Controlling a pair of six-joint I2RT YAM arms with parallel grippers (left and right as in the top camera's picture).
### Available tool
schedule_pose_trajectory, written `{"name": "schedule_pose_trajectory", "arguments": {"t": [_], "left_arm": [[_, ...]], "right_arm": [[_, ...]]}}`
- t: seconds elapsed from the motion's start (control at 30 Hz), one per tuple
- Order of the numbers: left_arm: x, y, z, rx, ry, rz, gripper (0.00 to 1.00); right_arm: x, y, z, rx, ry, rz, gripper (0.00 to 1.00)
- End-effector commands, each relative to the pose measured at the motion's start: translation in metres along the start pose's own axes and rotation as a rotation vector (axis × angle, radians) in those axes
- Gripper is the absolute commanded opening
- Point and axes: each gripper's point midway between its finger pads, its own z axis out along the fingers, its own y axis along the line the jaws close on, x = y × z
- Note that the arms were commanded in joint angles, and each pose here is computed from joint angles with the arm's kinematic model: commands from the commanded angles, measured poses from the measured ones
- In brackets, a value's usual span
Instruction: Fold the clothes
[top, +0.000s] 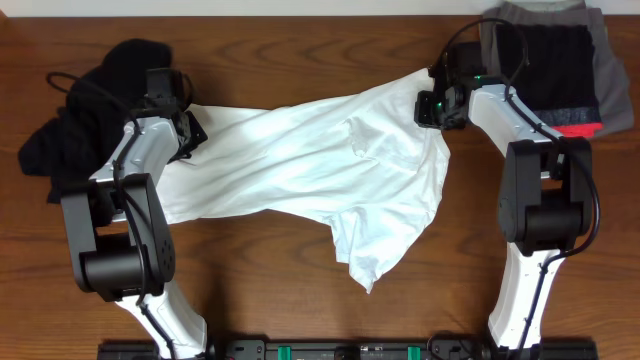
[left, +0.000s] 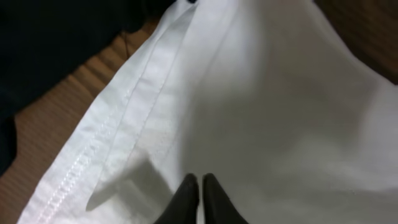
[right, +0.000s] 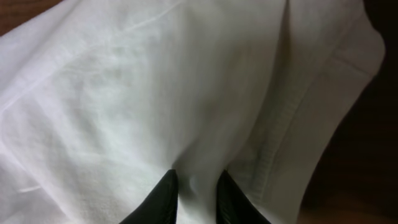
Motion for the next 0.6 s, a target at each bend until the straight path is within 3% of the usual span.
{"name": "schedule_pose_trajectory", "arguments": {"t": [0.0,0.37,0.57], "left_arm": [[0.01,0.005,0.016,-0.026,0.029,0.01,0.06],[0.035,0.009,0.051,-0.065,0.11,0.03,0.06],[0.038,0.01,0.054,-0.069,0.117,0.032,0.06]], "right_arm": [[0.002,-0.002,0.004,-0.007,0.011,0.005,0.17],[0.004,-0.003,0.004,-0.005,0.016,-0.003,0.02],[0.004,-0.006,0.003,-0.002,0.018,-0.029,0.01]]}}
